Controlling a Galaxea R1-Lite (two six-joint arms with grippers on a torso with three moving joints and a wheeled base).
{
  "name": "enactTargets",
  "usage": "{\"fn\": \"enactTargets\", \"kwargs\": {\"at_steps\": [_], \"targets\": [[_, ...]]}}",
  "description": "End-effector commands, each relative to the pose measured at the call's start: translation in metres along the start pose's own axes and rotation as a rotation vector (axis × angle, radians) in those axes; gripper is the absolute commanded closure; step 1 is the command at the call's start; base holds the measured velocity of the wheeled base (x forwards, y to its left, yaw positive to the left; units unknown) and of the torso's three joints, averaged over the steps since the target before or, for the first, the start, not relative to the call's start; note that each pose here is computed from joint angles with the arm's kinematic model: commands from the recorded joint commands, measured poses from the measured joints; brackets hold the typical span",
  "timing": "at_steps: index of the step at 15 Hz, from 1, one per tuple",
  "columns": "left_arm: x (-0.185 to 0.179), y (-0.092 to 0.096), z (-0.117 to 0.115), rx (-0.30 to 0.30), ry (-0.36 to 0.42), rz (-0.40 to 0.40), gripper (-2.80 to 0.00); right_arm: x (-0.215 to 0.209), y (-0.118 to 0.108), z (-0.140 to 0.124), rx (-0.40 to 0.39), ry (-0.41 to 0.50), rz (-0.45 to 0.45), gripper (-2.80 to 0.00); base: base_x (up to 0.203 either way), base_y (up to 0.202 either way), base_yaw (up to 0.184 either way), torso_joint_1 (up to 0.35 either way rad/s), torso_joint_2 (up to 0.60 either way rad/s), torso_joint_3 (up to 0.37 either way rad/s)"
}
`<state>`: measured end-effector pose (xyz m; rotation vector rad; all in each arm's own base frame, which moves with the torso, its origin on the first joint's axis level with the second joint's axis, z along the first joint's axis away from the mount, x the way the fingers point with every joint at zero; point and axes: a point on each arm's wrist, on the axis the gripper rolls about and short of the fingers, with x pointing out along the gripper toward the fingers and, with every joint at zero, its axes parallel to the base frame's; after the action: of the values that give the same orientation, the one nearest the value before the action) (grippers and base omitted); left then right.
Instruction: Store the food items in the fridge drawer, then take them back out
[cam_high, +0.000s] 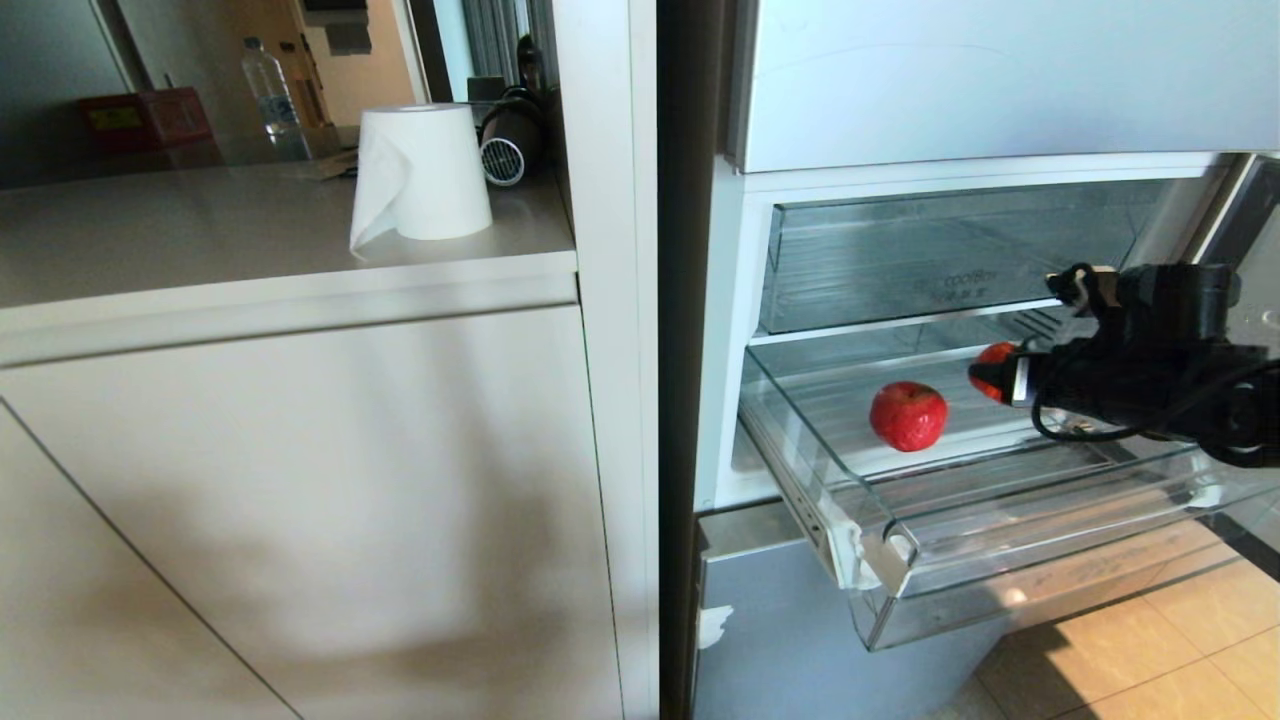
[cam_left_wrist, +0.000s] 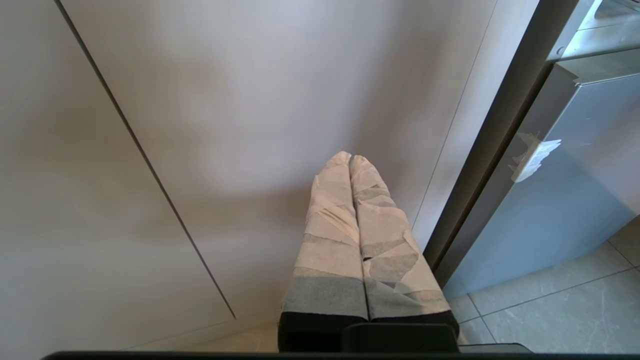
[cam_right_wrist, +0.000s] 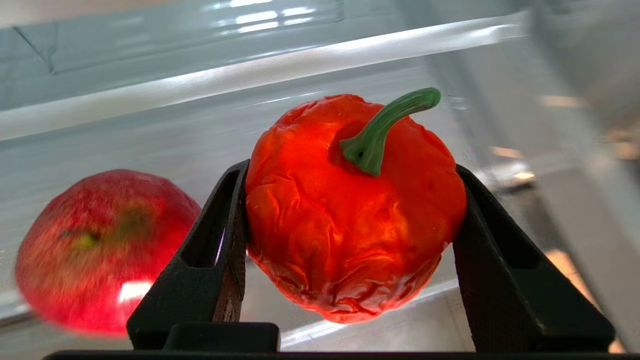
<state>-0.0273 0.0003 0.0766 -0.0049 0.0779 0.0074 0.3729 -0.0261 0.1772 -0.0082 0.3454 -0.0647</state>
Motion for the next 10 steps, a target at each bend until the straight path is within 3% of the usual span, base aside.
{"fn": "enactTargets", "kwargs": {"at_steps": [1,10], "targets": [[0.000,0.000,0.000,-0.001,0.000,0.000,0.00,0.019,0.006,-0.008,-0.007,0.023,0.012,0.00,0.000,0.000,0.000,0.000,0.00,0.000],[0.000,0.000,0.000,-0.001,-0.001,0.000,0.00,0.066,0.010,-0.022,-0.025,0.046,-0.008,0.00,0.000,0.000,0.000,0.000,0.00,0.000]]}}
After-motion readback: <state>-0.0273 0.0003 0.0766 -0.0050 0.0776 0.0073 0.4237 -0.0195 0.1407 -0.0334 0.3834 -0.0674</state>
